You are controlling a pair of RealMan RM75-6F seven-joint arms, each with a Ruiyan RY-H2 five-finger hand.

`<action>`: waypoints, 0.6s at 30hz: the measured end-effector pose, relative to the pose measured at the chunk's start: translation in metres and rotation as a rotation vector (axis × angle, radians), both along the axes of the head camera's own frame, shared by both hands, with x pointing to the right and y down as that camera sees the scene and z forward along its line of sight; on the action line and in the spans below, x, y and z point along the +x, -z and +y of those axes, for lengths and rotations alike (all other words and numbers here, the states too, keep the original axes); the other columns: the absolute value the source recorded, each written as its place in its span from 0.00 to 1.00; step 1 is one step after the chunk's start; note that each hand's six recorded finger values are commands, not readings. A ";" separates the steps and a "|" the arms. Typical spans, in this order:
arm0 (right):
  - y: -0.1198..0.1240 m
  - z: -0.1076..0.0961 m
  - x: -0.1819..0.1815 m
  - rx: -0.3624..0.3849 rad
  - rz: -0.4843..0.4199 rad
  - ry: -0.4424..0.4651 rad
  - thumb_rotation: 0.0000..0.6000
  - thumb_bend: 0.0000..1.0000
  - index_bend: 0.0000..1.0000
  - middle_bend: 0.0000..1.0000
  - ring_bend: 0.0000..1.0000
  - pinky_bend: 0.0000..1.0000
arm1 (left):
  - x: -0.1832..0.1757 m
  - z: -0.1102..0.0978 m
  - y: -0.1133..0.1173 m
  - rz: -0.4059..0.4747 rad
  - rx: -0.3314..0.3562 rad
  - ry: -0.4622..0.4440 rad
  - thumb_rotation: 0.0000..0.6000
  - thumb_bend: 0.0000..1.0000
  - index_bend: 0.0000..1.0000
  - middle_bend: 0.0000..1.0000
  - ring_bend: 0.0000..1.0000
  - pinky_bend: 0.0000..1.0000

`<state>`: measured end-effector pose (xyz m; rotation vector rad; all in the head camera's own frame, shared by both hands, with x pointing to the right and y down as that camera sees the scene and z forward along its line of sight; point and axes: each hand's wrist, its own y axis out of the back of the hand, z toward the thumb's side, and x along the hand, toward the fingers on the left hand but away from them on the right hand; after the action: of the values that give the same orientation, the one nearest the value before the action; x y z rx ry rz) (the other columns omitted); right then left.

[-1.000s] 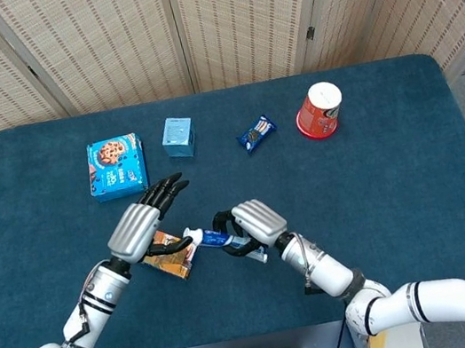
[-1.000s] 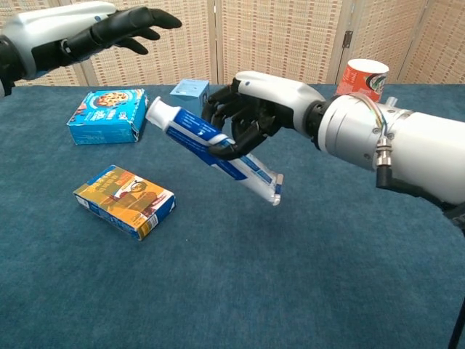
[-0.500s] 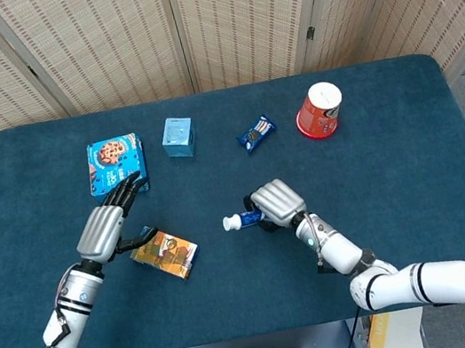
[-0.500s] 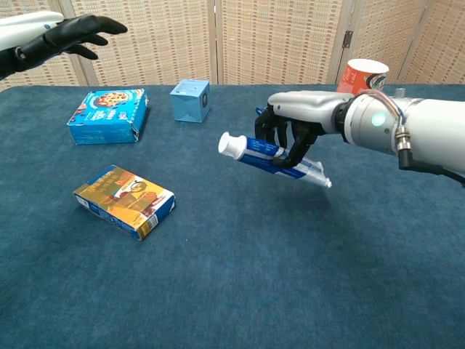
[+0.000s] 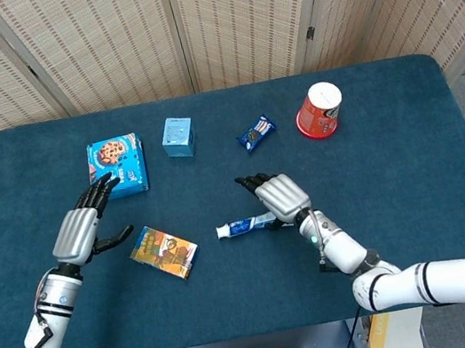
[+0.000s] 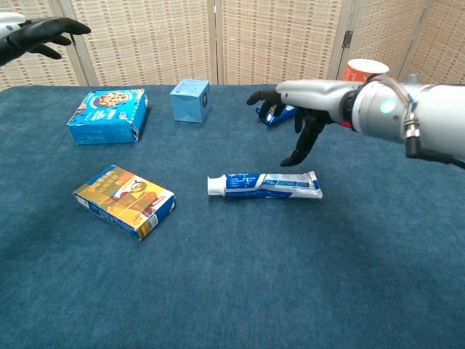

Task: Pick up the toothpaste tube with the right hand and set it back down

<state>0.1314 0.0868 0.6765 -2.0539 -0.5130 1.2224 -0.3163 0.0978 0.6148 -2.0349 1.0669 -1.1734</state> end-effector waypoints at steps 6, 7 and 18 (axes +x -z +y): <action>0.041 -0.014 0.053 0.099 -0.034 -0.062 1.00 0.39 0.33 0.42 0.30 0.37 | -0.033 -0.002 0.008 -0.058 0.043 0.081 0.97 0.00 0.00 0.03 0.06 0.14; 0.047 -0.015 0.064 0.120 -0.036 -0.073 1.00 0.41 0.34 0.43 0.32 0.37 | -0.042 -0.002 0.010 -0.073 0.052 0.103 1.00 0.00 0.00 0.03 0.06 0.14; 0.122 0.016 0.208 0.320 -0.031 -0.256 1.00 0.28 0.34 0.37 0.32 0.37 | -0.112 0.019 0.029 -0.254 0.126 0.223 1.00 0.06 0.09 0.07 0.06 0.14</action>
<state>0.3399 0.1024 0.5547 -1.7757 -0.9461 1.1660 -0.4283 0.1169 0.5857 -1.6514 1.2267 -1.3959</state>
